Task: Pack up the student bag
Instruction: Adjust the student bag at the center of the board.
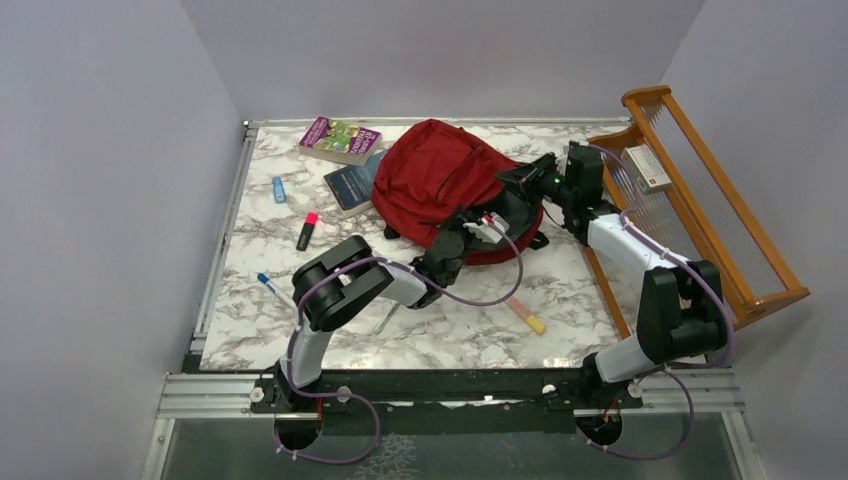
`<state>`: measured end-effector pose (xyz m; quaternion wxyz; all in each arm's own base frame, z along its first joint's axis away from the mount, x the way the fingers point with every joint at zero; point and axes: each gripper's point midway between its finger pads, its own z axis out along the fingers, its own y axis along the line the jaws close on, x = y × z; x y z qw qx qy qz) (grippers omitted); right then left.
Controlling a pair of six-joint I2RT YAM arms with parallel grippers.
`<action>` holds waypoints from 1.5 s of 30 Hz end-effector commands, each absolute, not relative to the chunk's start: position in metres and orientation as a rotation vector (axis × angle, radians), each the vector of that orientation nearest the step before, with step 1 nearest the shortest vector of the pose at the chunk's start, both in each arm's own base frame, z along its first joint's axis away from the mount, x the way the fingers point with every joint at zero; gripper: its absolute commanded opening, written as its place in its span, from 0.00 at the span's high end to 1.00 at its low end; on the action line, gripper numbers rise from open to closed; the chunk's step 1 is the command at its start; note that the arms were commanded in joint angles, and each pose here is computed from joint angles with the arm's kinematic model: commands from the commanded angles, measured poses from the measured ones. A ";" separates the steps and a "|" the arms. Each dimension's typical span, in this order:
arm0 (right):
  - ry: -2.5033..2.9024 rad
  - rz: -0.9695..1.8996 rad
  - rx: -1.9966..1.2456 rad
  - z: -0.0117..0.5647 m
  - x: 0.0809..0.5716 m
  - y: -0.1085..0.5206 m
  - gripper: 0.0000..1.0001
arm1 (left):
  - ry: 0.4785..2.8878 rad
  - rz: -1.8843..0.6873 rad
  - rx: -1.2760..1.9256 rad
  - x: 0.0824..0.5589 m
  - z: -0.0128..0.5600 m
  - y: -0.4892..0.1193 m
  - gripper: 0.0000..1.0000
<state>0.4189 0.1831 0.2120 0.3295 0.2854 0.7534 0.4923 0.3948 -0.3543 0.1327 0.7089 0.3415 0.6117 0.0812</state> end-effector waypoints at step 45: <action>2.167 0.829 0.221 0.153 0.336 0.142 0.83 | 1.710 -0.655 0.402 0.388 0.163 -0.299 1.00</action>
